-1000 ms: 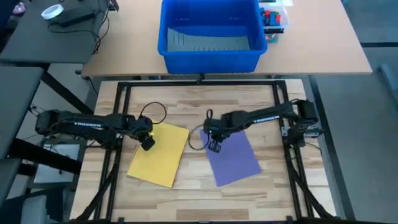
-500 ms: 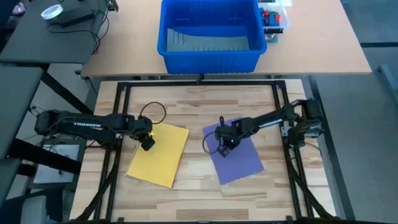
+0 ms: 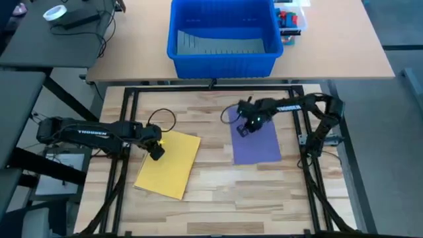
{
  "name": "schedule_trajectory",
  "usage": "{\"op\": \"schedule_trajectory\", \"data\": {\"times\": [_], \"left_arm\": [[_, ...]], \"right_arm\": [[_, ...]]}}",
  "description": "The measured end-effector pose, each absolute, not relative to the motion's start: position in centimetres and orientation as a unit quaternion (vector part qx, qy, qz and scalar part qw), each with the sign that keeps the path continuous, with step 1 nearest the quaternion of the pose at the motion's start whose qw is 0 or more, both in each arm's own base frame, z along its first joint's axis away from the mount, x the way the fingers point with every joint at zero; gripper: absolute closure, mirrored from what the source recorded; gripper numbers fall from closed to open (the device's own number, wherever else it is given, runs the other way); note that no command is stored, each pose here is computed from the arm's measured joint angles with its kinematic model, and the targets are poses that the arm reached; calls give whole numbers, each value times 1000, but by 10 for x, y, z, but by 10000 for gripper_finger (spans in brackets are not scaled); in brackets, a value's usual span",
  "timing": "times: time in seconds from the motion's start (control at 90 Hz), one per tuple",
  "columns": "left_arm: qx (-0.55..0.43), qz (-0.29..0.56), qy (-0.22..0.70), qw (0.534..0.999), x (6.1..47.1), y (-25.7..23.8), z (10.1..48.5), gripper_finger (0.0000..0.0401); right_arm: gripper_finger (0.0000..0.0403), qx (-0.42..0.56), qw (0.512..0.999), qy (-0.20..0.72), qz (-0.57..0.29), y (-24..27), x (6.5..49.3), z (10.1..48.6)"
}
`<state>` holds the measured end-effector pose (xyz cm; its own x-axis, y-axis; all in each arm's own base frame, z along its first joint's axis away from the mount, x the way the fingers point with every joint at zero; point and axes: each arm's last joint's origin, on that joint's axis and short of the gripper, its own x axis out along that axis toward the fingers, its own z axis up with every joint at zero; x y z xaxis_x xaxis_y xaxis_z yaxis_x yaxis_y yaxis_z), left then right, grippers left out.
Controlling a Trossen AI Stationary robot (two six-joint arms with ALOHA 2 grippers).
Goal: Organize paper
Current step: Adjust the purple paper
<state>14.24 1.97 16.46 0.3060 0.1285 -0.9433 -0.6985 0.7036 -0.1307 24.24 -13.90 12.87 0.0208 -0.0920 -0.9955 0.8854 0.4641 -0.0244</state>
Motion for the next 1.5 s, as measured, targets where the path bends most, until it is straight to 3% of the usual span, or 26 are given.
{"op": "schedule_trajectory", "data": {"times": [0.133, 0.444, 0.611, 0.811, 1.167, 1.5], "left_arm": [[-271, 271, 523, 761, 142, 20, 165, 401], [-264, 266, 524, 765, 143, 20, 165, 401], [-263, 266, 523, 766, 143, 20, 165, 401], [-263, 266, 523, 765, 143, 20, 165, 401], [-257, 262, 525, 768, 143, 20, 165, 401], [-258, 262, 525, 767, 143, 20, 165, 401]], "right_arm": [[403, 344, 623, 560, -424, -154, 222, 146], [403, 307, 701, 526, -370, -128, 228, 187], [403, 317, 688, 545, -360, -100, 237, 175], [403, 339, 632, 574, -395, -90, 210, 137], [403, 253, 661, 616, -347, -109, 193, 135], [403, 285, 649, 587, -391, -141, 176, 135]]}}
